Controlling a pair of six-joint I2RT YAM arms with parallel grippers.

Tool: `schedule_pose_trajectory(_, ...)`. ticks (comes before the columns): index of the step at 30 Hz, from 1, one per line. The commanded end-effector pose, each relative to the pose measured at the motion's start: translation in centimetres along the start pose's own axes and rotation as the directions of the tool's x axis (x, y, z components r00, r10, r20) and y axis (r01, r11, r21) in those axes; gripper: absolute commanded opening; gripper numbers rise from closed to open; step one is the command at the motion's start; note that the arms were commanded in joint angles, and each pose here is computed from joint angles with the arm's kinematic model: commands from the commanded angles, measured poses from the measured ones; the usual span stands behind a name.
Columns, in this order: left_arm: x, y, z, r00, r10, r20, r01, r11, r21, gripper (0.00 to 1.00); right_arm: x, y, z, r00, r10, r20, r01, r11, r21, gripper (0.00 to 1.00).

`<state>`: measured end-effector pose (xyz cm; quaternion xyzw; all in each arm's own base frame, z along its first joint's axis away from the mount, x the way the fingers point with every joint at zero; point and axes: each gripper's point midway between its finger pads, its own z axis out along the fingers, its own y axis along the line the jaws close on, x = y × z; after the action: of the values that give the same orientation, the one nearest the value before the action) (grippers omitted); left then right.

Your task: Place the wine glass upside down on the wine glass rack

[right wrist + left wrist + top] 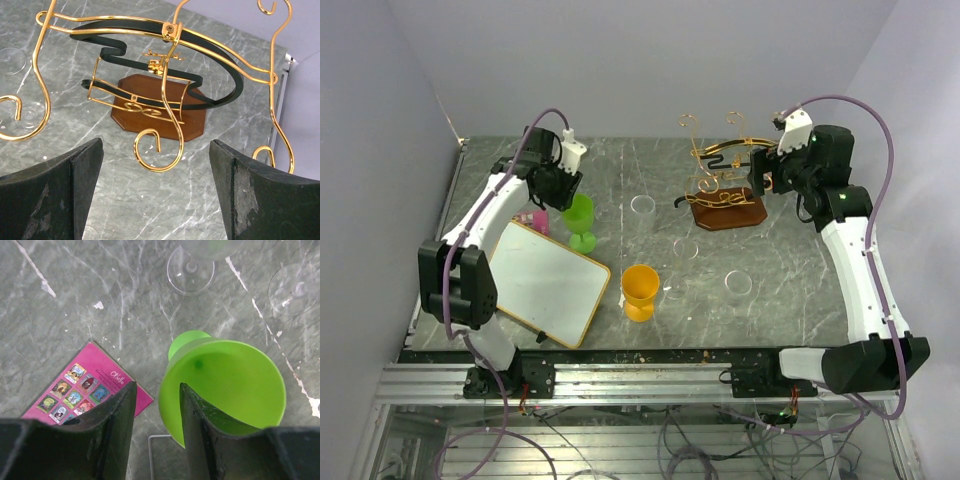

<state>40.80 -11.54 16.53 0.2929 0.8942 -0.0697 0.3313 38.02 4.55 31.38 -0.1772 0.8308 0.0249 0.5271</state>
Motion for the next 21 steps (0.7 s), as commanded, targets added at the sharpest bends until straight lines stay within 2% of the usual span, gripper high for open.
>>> schedule_pose_trajectory(1, 0.3, -0.5, 0.2, 0.998, 0.026, -0.048, -0.025, 1.0, 0.014, 0.48, 0.5, 0.2, -0.1, 1.0, 0.002, -0.007, -0.003, 1.0, -0.029, 0.87)
schedule_pose_trajectory(6, -0.3, -0.7, 0.4, 0.999, 0.023, -0.045, -0.022, 1.0, 0.019, 0.3, 0.6, 0.1, 0.3, 1.0, 0.003, -0.014, -0.003, 0.999, -0.036, 0.87)
schedule_pose_trajectory(11, -0.6, -0.8, -0.1, 0.998, 0.013, -0.055, -0.011, 1.0, 0.022, 0.09, 1.0, 0.6, 0.7, 1.0, 0.007, -0.025, -0.009, 0.998, -0.069, 0.87)
schedule_pose_trajectory(16, -2.3, 0.3, -2.9, 1.0, 0.026, -0.01, -0.027, 0.998, -0.05, 0.07, 0.5, 0.2, 0.2, 1.0, -0.012, -0.011, 0.011, 0.998, -0.056, 0.87)
schedule_pose_trajectory(21, -6.6, 0.4, -8.4, 0.984, 0.047, 0.17, -0.031, 0.995, -0.096, 0.07, -0.4, -2.0, -1.1, 0.999, 0.048, 0.02, -0.046, 0.997, -0.067, 0.88)
